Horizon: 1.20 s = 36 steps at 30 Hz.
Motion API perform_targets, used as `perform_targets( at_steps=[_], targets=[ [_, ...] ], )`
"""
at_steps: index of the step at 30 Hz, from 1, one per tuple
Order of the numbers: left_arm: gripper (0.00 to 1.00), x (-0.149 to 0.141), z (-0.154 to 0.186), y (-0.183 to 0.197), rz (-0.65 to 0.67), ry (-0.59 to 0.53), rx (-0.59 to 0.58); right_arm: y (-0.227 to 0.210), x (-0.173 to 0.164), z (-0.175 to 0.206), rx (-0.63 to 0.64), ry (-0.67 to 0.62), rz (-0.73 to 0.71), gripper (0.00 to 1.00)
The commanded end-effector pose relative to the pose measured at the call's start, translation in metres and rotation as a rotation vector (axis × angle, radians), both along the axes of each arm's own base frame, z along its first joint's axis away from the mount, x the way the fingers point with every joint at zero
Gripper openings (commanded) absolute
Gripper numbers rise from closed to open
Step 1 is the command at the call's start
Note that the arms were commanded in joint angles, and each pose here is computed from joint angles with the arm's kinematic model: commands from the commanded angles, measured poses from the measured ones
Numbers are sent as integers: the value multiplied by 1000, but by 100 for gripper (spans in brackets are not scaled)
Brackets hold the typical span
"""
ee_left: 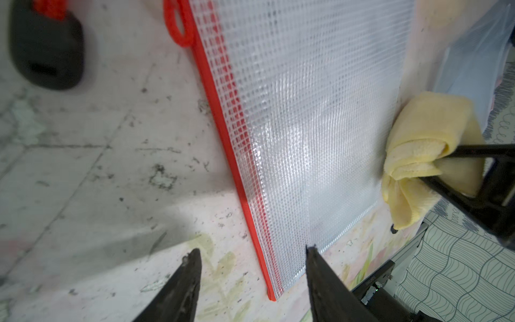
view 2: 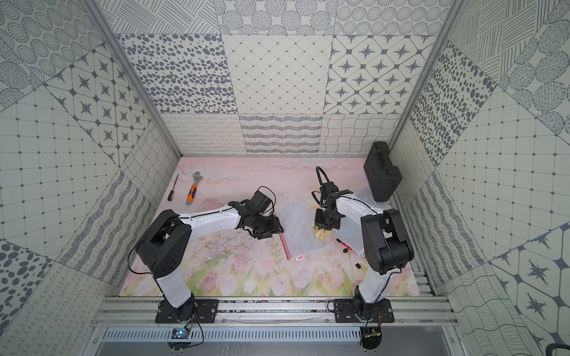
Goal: Wipe the document bag
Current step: Wipe the dirt from the document bag, then adjust the document bag at the center of the board.
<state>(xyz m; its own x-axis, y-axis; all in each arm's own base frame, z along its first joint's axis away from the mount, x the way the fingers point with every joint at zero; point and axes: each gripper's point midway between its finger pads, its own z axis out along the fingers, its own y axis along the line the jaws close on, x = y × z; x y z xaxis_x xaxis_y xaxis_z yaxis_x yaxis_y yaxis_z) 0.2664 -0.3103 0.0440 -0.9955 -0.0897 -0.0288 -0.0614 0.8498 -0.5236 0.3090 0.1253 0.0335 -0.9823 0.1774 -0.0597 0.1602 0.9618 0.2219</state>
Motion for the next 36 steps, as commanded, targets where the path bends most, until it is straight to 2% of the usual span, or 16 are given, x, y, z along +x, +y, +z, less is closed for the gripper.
perform_targets(
  at_steps=[1,10,14,16,18,22,25,28,31,34,36],
  targets=[
    [56,2,-12,-5,39,26,17,4,2,-5,15,-9,25,0],
    [43,2,-43,-9,42,68,45,10,-2,-7,55,3,22,0],
    [18,-1,-52,-5,39,81,70,11,-6,-10,57,18,29,0],
    [13,-2,-54,-3,40,81,75,11,-7,-11,60,26,29,0],
    [1,-1,-54,-2,39,73,81,12,-8,-13,66,32,30,0],
    [0,0,-49,3,24,61,111,12,-9,-14,70,39,27,0],
    [0,5,-26,26,1,5,219,17,-7,-1,99,14,30,0],
    [0,12,13,71,-9,-97,384,22,0,24,137,-55,25,0],
    [0,13,66,129,4,-206,565,18,5,41,122,-101,23,0],
    [0,7,133,184,35,-330,761,18,4,45,119,-102,26,0],
    [0,-1,179,225,96,-374,941,20,4,42,133,-97,24,0]
  ],
)
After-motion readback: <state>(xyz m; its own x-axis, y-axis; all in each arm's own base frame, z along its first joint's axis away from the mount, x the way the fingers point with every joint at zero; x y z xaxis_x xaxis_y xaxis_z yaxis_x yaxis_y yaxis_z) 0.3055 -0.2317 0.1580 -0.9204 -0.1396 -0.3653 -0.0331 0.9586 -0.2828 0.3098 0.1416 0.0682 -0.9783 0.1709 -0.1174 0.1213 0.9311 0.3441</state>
